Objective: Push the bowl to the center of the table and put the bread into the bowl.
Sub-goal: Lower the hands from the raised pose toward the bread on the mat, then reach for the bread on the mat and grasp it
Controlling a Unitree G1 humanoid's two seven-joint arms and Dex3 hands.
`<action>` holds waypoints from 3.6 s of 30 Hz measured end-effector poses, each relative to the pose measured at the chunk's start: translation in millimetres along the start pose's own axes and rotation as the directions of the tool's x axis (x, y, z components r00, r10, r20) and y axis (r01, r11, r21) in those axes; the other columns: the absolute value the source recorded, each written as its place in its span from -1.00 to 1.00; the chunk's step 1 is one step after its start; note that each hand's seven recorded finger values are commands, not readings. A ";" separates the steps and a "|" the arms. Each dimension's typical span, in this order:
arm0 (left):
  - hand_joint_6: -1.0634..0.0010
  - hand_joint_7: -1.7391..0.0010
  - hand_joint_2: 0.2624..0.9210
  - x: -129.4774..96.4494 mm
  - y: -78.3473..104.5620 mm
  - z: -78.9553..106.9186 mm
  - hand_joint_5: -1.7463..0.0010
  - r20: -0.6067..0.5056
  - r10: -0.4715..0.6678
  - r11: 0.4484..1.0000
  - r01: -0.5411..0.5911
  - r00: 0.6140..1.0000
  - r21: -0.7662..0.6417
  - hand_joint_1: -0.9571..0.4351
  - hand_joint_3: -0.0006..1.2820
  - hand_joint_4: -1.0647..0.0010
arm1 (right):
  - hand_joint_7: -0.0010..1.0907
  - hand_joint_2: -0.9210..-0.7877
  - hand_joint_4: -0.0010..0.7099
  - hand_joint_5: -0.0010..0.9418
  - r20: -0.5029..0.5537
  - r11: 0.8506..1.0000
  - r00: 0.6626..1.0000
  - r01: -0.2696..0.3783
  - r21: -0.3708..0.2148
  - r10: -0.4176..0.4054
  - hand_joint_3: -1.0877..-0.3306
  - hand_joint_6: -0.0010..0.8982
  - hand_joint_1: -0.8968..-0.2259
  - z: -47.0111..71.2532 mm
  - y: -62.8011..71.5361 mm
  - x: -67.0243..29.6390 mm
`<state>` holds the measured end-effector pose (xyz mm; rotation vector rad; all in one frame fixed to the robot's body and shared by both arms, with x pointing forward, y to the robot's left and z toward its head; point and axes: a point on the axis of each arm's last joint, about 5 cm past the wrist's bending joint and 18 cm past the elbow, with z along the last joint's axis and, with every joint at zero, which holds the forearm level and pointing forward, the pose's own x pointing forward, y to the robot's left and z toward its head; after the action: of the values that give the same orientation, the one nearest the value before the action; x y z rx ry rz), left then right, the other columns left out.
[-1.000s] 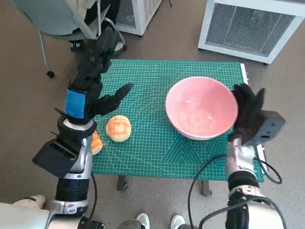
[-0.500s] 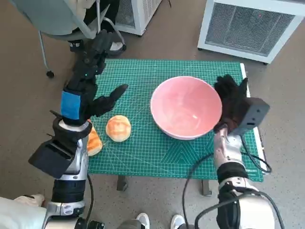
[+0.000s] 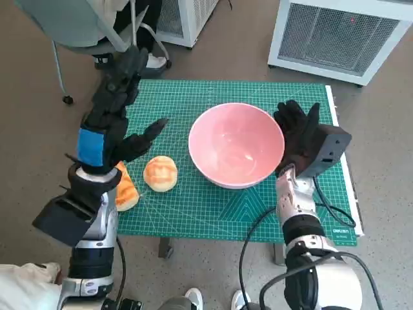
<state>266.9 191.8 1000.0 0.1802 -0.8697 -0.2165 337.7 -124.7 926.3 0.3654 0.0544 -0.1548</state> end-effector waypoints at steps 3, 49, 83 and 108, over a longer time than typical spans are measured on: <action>0.29 0.98 1.00 -4.1 2.3 -0.4 0.99 -0.010 0.003 1.000 -0.003 1.000 0.003 -0.11 -0.63 0.46 | 0.17 -1.00 -0.14 -0.96 0.008 1.000 1.000 -0.004 -0.007 0.004 -0.30 -0.81 0.33 1.0 0.1 0.3; 0.30 1.00 0.61 5.4 134.0 39.5 1.00 -0.766 -0.475 0.460 0.864 0.433 0.204 0.25 -1.00 0.66 | 0.52 -1.00 -0.09 -0.96 0.651 0.716 0.309 -0.397 -0.574 0.693 -0.22 -1.00 -0.06 82.6 9.8 -29.0; 0.48 0.99 0.66 -9.8 108.9 0.9 1.00 -0.860 -0.499 0.193 0.981 0.108 0.011 0.36 -0.98 0.82 | 0.44 -1.00 -0.09 -0.93 0.637 0.708 0.319 -0.413 -0.573 0.702 -0.21 -1.00 -0.14 80.8 8.3 -32.7; -0.06 0.59 0.99 -27.9 92.6 -31.3 0.60 -0.878 -0.459 0.206 0.978 0.136 0.044 0.40 -0.79 -0.01 | 0.37 -1.00 -0.12 -0.92 0.633 0.712 0.333 -0.411 -0.570 0.699 -0.25 -1.00 -0.10 77.4 5.4 -32.6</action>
<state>284.2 290.4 982.3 1.4014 0.1654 -0.8381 308.4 -142.9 1003.0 -0.0701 -1.0143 0.4165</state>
